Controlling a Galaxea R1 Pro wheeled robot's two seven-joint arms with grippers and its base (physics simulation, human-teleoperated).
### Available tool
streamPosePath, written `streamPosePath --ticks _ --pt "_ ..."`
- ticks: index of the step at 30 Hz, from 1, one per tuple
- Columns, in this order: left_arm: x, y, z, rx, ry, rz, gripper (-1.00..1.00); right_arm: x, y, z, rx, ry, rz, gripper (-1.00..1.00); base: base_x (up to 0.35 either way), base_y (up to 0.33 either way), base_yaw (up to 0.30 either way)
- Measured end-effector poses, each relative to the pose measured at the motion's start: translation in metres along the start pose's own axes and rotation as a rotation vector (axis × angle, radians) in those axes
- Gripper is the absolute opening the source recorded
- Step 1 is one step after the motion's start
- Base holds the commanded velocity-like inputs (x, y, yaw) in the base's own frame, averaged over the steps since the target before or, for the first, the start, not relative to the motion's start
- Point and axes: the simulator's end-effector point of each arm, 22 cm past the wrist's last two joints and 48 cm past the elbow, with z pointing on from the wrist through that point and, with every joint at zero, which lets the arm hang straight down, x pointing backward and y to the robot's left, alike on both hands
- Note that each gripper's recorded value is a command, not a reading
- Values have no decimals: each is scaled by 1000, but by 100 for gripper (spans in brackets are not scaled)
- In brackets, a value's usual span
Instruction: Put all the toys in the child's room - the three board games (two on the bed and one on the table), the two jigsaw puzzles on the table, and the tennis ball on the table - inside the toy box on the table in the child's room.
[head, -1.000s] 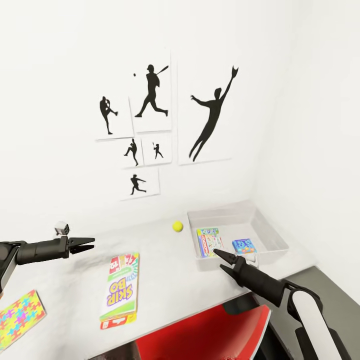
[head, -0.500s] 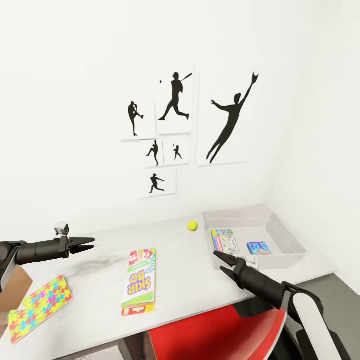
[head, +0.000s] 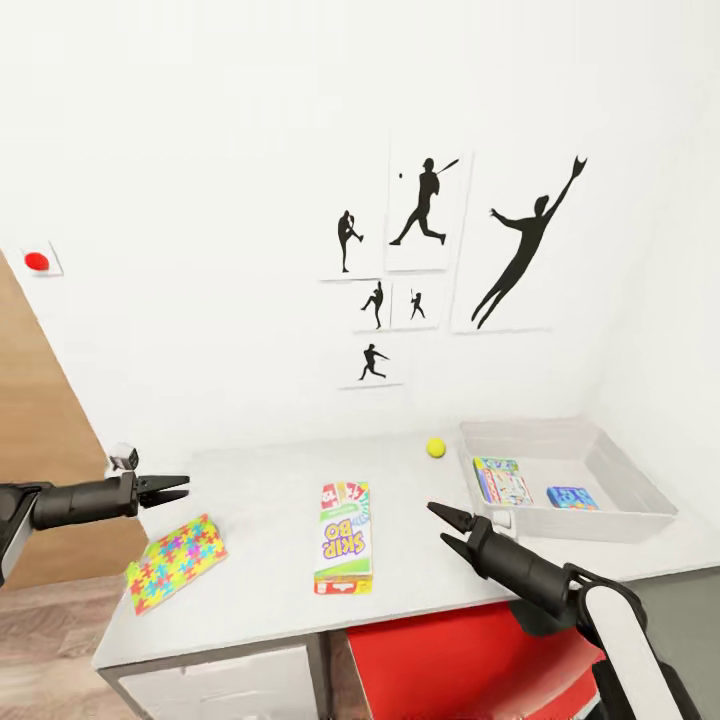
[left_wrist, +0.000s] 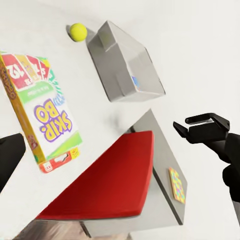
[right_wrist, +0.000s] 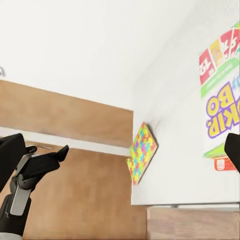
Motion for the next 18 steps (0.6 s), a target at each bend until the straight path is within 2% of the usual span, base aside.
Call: streamPosePath --ticks 6,15,18 --pt "-1 -2 -1 1 -2 5 100 0 2 -1 -3 -2 -4 100 -105 261 257" --pt "-2 -5 -3 1 -4 10 100 -1 4 -2 -5 -4 -9 100 -13 282 267" --pt "-2 -5 -3 1 -4 10 100 -1 5 -2 -5 -4 -10 100 15 293 132"
